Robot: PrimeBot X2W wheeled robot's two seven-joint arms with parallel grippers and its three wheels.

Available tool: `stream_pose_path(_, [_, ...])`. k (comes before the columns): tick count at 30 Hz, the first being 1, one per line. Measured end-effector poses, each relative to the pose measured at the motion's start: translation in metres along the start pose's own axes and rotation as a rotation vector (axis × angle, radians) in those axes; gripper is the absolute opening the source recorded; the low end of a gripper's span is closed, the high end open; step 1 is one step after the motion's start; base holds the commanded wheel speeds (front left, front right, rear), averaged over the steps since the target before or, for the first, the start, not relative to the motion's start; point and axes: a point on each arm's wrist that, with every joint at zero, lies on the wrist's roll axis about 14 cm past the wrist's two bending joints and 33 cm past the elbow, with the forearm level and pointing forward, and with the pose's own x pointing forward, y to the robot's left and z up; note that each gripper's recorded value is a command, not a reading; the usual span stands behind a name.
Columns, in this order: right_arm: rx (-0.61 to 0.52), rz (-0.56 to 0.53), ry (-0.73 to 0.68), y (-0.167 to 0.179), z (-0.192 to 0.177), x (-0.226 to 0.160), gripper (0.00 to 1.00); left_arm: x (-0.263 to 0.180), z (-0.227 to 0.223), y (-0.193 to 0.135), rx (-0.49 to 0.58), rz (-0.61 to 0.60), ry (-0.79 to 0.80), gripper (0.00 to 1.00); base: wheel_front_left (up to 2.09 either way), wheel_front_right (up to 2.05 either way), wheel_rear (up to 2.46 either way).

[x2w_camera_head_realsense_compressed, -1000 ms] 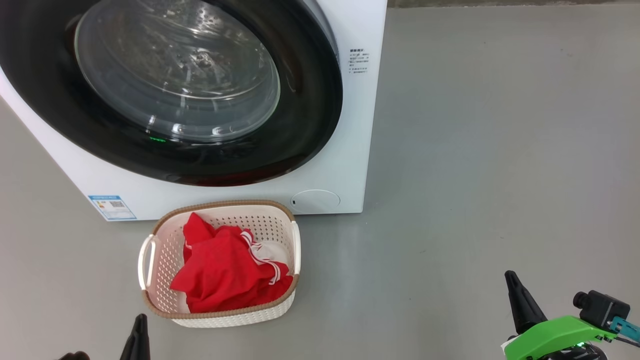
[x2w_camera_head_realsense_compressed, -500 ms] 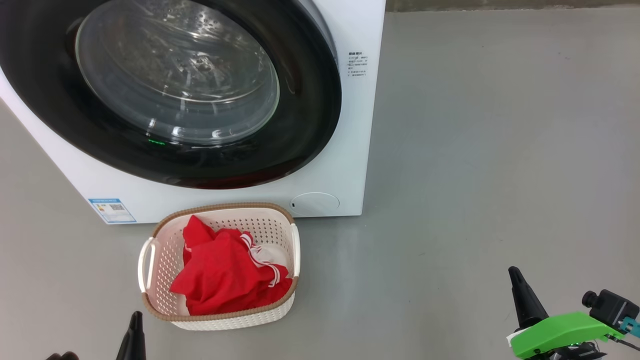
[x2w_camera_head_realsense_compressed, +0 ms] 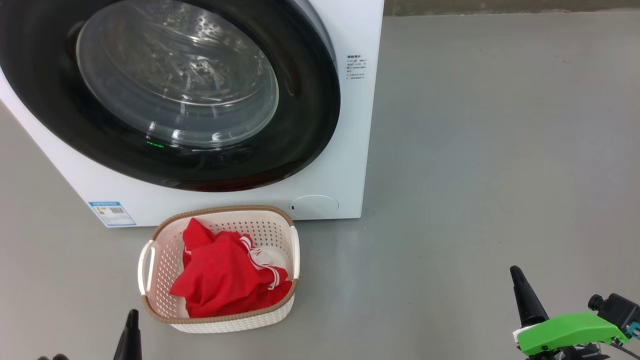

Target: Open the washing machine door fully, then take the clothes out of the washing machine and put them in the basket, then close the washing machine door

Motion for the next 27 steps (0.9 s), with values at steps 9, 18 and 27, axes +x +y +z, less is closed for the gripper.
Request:
stream_pose_path(9, [0.088,0.007,-0.007,0.003,0.004,0.000,0.00,0.003,0.005,-0.006,-0.081,-0.013,-0.008,0.00,0.00,0.00,0.00])
stream_pose_path(18, [0.183,0.016,-0.014,0.007,0.008,-0.001,0.00,0.004,0.008,-0.008,-0.171,-0.019,-0.009,0.00,0.00,0.00,0.00])
stream_pose_path(27, [0.281,0.032,-0.018,0.012,0.011,-0.001,0.00,0.004,0.011,-0.013,-0.269,-0.034,-0.009,0.00,0.00,0.00,0.00])
